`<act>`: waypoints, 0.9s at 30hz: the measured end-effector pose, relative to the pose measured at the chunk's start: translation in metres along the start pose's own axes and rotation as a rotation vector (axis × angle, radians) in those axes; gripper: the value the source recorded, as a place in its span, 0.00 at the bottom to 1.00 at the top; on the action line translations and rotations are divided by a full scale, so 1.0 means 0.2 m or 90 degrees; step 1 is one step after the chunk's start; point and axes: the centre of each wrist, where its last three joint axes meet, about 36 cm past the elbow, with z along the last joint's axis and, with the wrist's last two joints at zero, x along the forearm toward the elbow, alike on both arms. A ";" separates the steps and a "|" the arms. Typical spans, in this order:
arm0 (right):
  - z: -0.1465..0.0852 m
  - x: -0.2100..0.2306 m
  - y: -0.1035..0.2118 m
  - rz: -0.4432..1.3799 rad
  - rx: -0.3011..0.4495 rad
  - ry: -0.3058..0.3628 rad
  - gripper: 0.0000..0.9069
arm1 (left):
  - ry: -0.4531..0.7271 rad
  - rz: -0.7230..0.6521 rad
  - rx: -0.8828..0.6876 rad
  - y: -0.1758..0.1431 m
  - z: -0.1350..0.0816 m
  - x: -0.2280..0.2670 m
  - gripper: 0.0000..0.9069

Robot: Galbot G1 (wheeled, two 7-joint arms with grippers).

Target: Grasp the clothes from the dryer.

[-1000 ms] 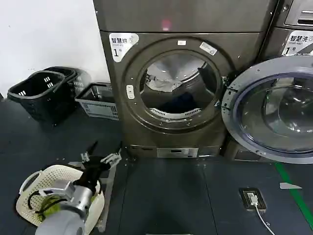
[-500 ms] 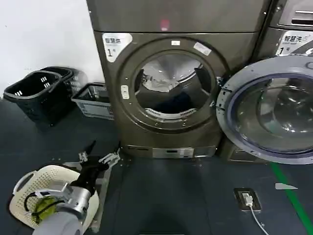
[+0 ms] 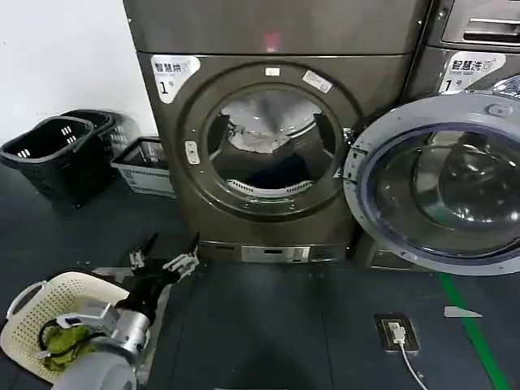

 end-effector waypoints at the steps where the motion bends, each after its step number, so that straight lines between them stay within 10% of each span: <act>1: 0.00 0.00 0.00 0.000 0.000 0.000 1.00 | 0.000 0.000 0.000 0.00 0.00 0.00 1.00; 27: 0.01 -0.01 0.01 -0.005 -0.003 -0.006 1.00 | 0.001 -0.005 -0.004 0.03 -0.02 0.02 1.00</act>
